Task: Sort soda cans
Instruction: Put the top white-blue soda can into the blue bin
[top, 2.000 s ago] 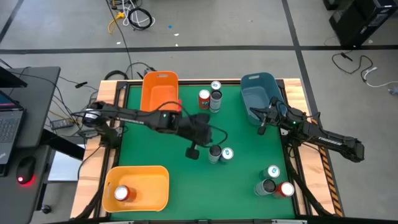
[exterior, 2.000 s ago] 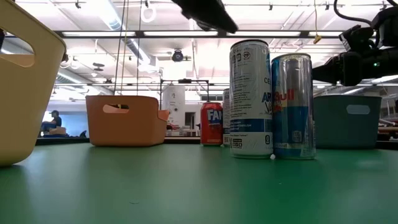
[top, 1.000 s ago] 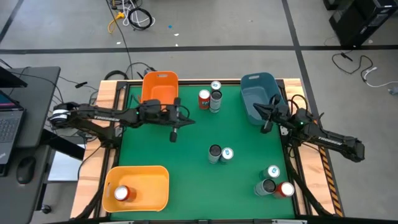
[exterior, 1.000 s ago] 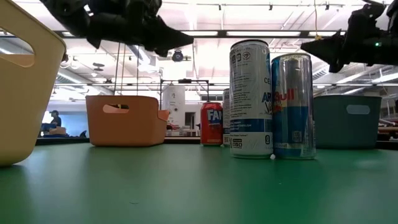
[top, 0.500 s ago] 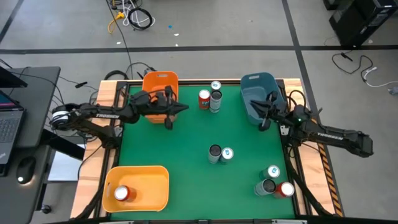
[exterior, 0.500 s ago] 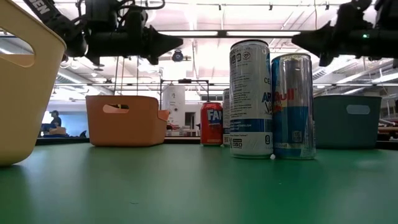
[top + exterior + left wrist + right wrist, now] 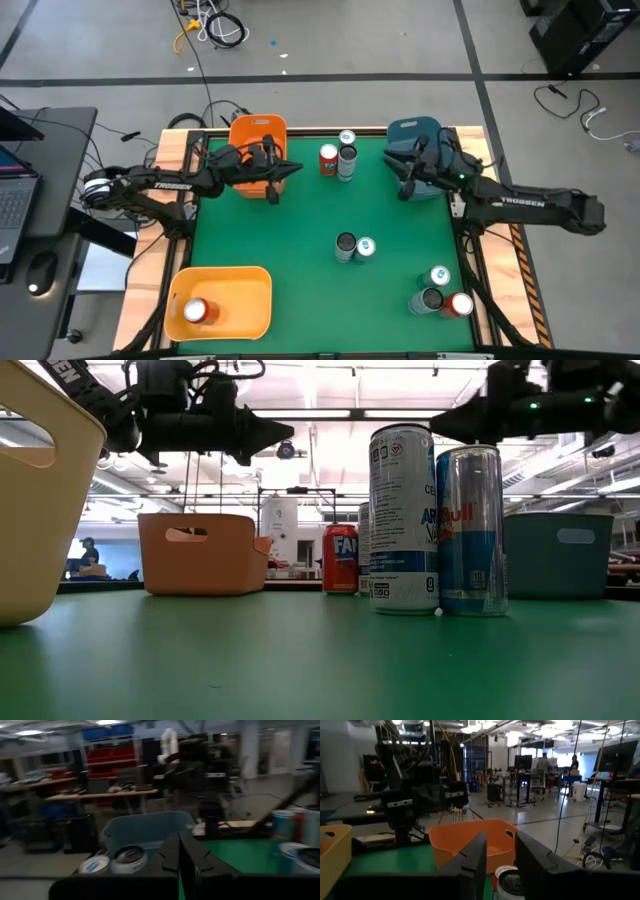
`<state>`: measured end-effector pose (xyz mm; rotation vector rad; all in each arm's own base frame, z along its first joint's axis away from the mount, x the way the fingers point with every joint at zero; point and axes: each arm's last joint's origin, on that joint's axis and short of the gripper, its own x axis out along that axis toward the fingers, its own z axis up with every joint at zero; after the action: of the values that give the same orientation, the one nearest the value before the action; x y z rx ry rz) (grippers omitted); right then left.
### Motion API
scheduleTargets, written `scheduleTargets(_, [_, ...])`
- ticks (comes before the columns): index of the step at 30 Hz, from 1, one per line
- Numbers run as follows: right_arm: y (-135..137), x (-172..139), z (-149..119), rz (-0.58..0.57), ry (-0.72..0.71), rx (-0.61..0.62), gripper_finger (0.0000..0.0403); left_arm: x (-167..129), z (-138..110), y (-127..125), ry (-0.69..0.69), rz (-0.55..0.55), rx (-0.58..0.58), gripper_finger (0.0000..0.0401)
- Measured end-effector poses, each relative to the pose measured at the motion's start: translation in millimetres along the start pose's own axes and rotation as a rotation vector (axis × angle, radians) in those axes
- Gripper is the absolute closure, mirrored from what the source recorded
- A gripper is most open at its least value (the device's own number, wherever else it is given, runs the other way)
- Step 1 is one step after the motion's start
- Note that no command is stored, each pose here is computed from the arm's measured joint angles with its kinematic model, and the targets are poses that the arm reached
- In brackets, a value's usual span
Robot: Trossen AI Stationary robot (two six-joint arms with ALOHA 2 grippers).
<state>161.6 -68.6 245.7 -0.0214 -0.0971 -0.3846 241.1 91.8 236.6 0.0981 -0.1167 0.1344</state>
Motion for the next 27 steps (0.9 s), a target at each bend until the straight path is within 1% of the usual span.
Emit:
scheduleTargets(3, [-0.3, 12.7, 0.1, 0.000, 0.035, -0.006, 0.0284, 0.0, -0.2, 1.2, 0.003, 0.040, 0.000, 0.0399])
scheduleTargets(8, [-0.7, 31.9, -5.7, 0.001, 0.102, -0.023, 0.0238, 0.0, -0.4, 1.1, 0.005, 0.040, 0.044, 0.0399])
scheduleTargets(10, [-1.0, 38.7, -7.6, -0.004, 0.122, -0.024, 0.0219, 0.0, -1.0, 1.1, 0.012, 0.040, 0.042, 0.0399])
scheduleTargets(16, [-3.5, 57.6, -16.7, -0.068, 0.180, -0.025, 0.0158, -0.1, -4.2, 0.9, 0.044, 0.037, 0.034, 0.0399])
scheduleTargets(21, [-4.2, 72.3, -27.9, -0.083, 0.240, -0.023, 0.0109, 0.0, -5.3, 0.3, 0.056, 0.034, 0.030, 0.0399])
scheduleTargets(27, [-4.6, 86.5, -37.9, -0.085, 0.287, -0.007, 0.0070, 0.0, -5.3, 0.3, 0.056, 0.034, 0.031, 0.0399])
